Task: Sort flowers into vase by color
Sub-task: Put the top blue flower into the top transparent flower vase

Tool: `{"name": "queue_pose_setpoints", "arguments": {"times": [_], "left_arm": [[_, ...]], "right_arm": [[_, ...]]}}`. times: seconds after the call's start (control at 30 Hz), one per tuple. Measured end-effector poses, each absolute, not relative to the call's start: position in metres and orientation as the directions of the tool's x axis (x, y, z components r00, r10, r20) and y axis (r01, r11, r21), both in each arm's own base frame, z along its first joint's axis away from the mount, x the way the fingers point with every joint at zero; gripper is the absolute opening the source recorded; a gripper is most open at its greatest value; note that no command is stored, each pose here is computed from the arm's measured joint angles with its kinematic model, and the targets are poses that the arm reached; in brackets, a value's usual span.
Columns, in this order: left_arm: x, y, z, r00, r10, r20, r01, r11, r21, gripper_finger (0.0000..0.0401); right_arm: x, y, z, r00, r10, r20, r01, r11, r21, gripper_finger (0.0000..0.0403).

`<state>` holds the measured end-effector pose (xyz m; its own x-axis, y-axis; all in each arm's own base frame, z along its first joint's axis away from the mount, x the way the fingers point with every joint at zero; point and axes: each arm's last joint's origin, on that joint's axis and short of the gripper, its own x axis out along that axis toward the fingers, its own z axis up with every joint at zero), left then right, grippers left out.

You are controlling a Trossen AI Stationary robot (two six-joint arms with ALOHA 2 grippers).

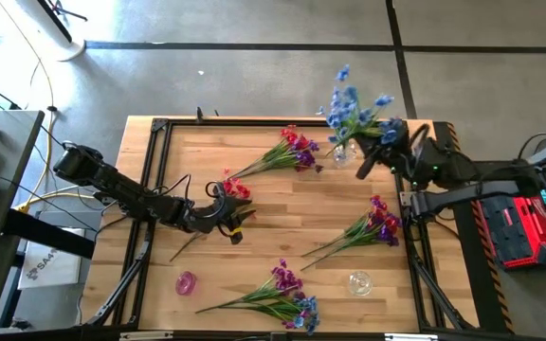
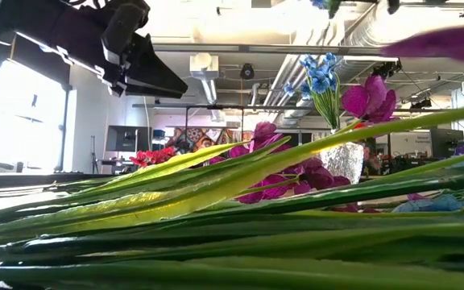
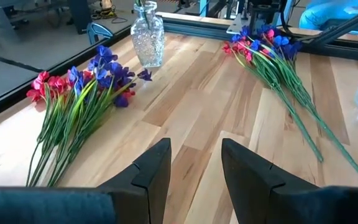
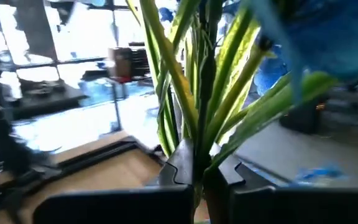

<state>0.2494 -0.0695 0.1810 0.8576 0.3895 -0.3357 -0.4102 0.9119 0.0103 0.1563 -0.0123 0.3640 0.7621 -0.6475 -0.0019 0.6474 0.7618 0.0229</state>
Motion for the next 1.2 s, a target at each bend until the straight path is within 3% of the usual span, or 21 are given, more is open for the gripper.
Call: {"name": "queue_pose_setpoints", "arguments": {"times": [0.27,0.4,0.57,1.0,1.2], "left_arm": [[0.249,-0.069,0.180,0.853,0.395,-0.343,-0.413,0.910,0.021,0.0131],[0.249,-0.069,0.180,0.848,0.408,-0.338,-0.425,0.905,0.025,0.0131],[0.249,-0.068,0.180,0.845,0.416,-0.336,-0.433,0.901,0.028,0.0131],[0.250,-0.063,0.180,0.836,0.435,-0.335,-0.455,0.890,0.021,0.0131],[0.250,-0.063,0.180,0.838,0.429,-0.338,-0.449,0.893,0.019,0.0131]], "right_arm": [[0.139,-0.018,0.354,0.679,-0.728,-0.095,0.725,0.685,-0.067,0.0000],[0.135,-0.022,0.347,0.586,-0.799,-0.137,0.789,0.601,-0.128,0.0000],[0.134,-0.029,0.344,0.537,-0.829,-0.158,0.824,0.555,-0.110,0.0000],[0.174,-0.050,0.321,0.437,-0.865,-0.247,0.870,0.477,-0.127,0.0000],[0.185,-0.057,0.311,0.338,-0.906,-0.255,0.922,0.373,-0.103,0.0000]]}}
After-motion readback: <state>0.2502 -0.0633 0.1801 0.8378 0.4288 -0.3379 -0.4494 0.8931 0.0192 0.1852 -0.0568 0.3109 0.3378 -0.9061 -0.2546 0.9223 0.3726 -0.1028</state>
